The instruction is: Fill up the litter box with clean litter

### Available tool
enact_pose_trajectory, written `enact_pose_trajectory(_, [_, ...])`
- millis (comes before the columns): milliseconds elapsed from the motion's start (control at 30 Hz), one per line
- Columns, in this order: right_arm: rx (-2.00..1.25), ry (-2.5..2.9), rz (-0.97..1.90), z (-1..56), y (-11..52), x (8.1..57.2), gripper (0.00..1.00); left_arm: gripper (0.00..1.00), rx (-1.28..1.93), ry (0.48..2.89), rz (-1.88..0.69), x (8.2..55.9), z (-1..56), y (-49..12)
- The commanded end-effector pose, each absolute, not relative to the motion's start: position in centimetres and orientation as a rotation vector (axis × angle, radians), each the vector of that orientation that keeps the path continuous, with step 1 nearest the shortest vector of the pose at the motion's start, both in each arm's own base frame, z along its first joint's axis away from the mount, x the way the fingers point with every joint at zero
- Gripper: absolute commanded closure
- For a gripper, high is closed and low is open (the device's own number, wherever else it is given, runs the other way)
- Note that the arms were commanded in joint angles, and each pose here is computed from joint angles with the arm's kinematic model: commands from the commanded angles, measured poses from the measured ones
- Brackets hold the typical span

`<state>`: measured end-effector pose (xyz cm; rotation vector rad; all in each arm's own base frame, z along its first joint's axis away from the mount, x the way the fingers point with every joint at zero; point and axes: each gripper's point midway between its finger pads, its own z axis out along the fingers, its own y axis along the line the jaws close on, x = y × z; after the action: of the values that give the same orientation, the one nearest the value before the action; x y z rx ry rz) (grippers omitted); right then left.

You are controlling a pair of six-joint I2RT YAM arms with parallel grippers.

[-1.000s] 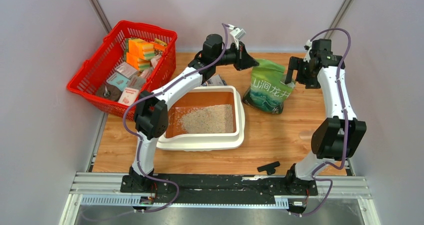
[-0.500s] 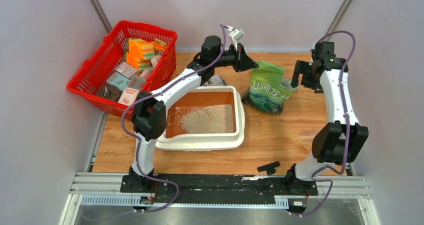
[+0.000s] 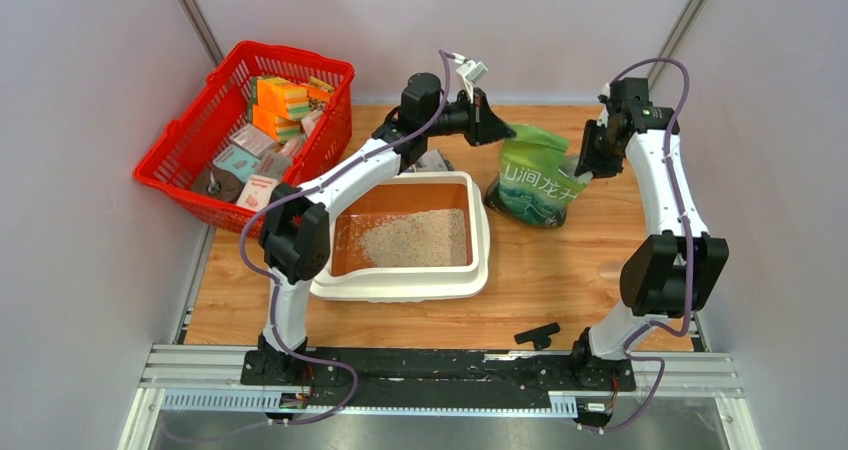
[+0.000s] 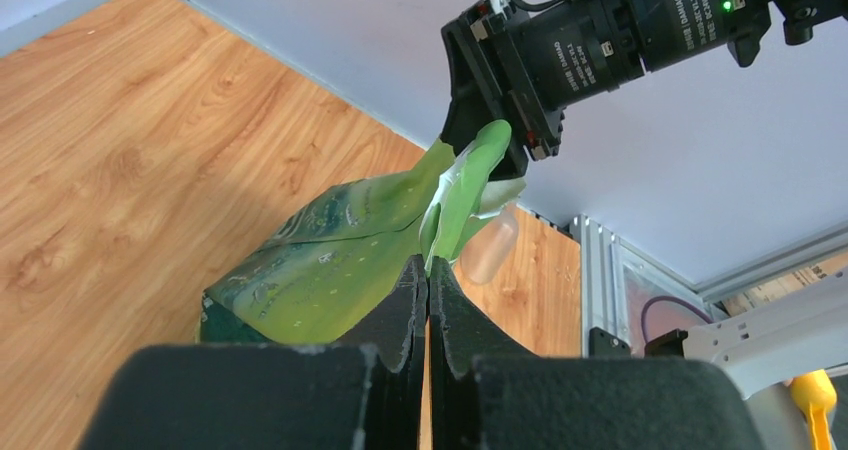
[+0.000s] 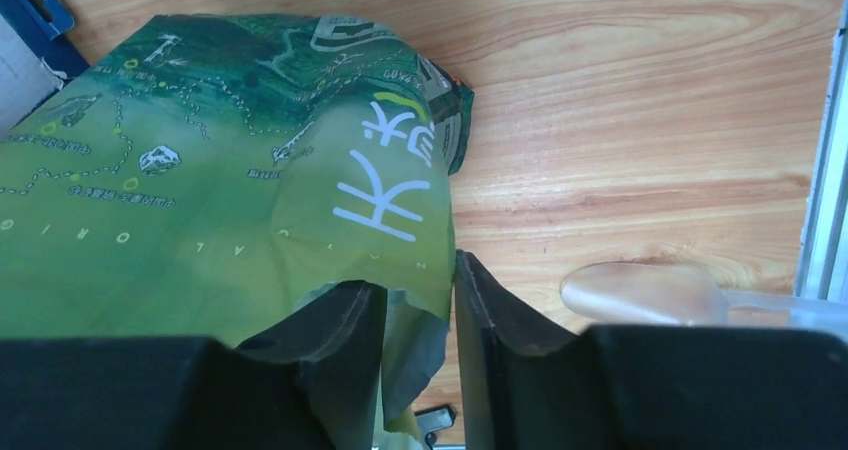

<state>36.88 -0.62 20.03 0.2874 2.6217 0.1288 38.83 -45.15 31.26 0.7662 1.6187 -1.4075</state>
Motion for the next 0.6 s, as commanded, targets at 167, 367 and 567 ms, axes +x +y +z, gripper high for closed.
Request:
enact_pose_trajectory(167, [0.24,2.652,0.041,21.4,-1.7,36.5,0.66,1.0,0.723,1.381,-1.302,38.9,41.7,-40.4])
enact_pose_trajectory(367, [0.211,2.68,0.093,20.7,-1.0,36.7,0.72,1.0,0.698,1.384,-1.299,39.2,42.1,-39.6])
enact_pose_trajectory(567, [0.14,2.602,0.108,22.6,-0.2,40.2,1.0,1.0,0.689,1.381,-1.331,38.7,42.4,-39.5])
